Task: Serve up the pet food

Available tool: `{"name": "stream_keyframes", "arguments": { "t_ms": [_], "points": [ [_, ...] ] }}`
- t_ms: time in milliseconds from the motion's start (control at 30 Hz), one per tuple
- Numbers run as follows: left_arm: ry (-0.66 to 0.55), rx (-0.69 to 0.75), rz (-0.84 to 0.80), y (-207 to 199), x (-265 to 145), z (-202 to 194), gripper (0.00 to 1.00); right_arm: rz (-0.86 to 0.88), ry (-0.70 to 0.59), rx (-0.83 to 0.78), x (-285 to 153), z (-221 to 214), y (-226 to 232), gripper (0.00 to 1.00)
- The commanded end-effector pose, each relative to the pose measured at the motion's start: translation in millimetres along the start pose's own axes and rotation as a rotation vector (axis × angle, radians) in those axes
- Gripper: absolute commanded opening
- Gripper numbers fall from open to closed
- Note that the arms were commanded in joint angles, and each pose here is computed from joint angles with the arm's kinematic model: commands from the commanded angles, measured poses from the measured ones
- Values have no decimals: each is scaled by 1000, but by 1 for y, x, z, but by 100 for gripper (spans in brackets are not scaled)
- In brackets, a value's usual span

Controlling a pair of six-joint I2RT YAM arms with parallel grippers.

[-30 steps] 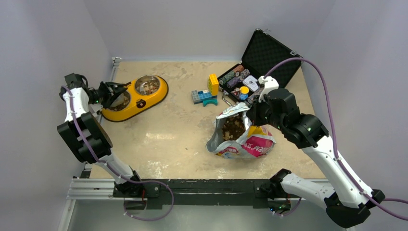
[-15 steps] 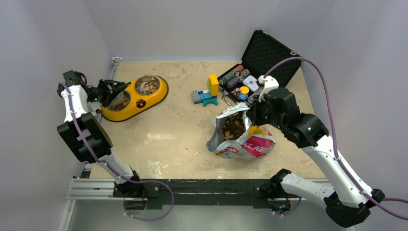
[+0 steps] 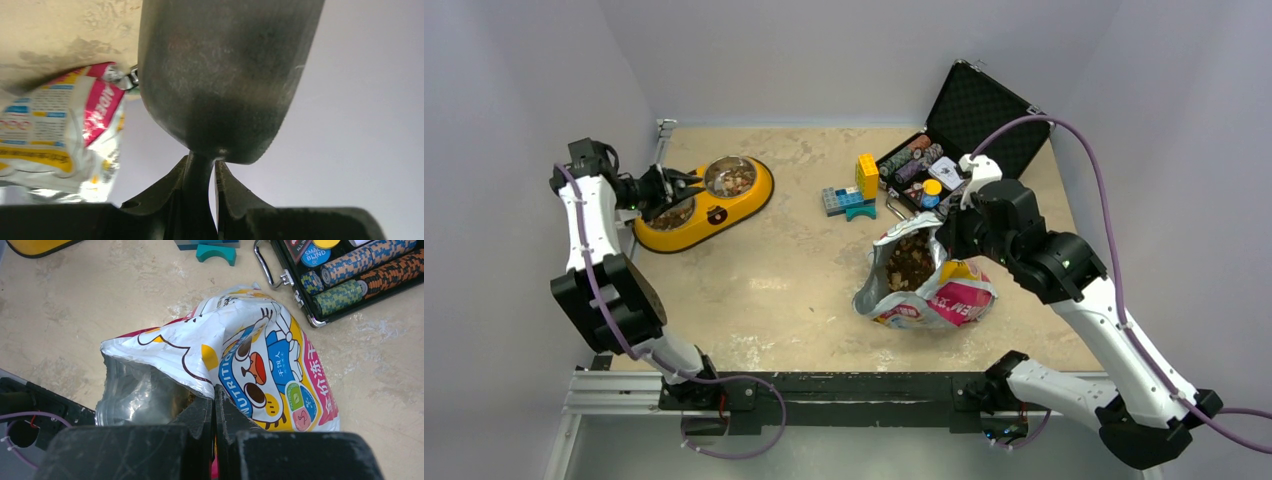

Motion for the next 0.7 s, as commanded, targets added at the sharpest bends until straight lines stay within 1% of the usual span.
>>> {"name": "stream_keyframes", "arguments": {
  "t_ms": [0, 67, 133, 167, 233, 300, 367, 467, 500, 567, 667],
  "points": [
    [41, 321, -19, 42, -12, -30, 0, -17, -39, -14, -8, 18, 0, 0],
    [23, 525, -18, 55, -10, -41, 0, -23, -44, -17, -10, 21, 0, 0],
    [23, 769, 8, 75, -7, -59, 0, -28, -44, -17, -11, 23, 0, 0],
    [24, 880, 34, 91, -3, -68, 0, -28, -43, -16, -11, 24, 1, 0],
    [42, 1105, 27, 128, -4, -89, 0, -34, -32, -10, -11, 24, 1, 0],
    [42, 1257, 51, 164, 1, -96, 0, -42, -28, -7, -11, 25, 0, 0],
    [51, 1330, 138, 202, 11, -89, 0, -57, -28, -4, -10, 27, 0, 0],
    [114, 1325, 260, 241, 37, -60, 0, -67, -34, 1, -12, 33, 1, 0],
    [97, 1319, 319, 251, 45, -48, 0, -66, -36, 4, -13, 35, 1, 0],
    [49, 1345, 426, 259, 53, -30, 0, -60, -43, 9, -16, 39, 3, 0],
    [0, 1415, 536, 252, 60, -20, 0, -57, -52, 22, -20, 42, 3, 0]
  ]
}}
Point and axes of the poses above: each gripper's point midway between its finger pads, its own x axis out along the fingers, its own y axis along the line the jaws close on, z = x × y, the point moved 9 cm from there along -x, back along the fingers, and after that the axes turned 2 degrees about -x, right-handed, at the moved point
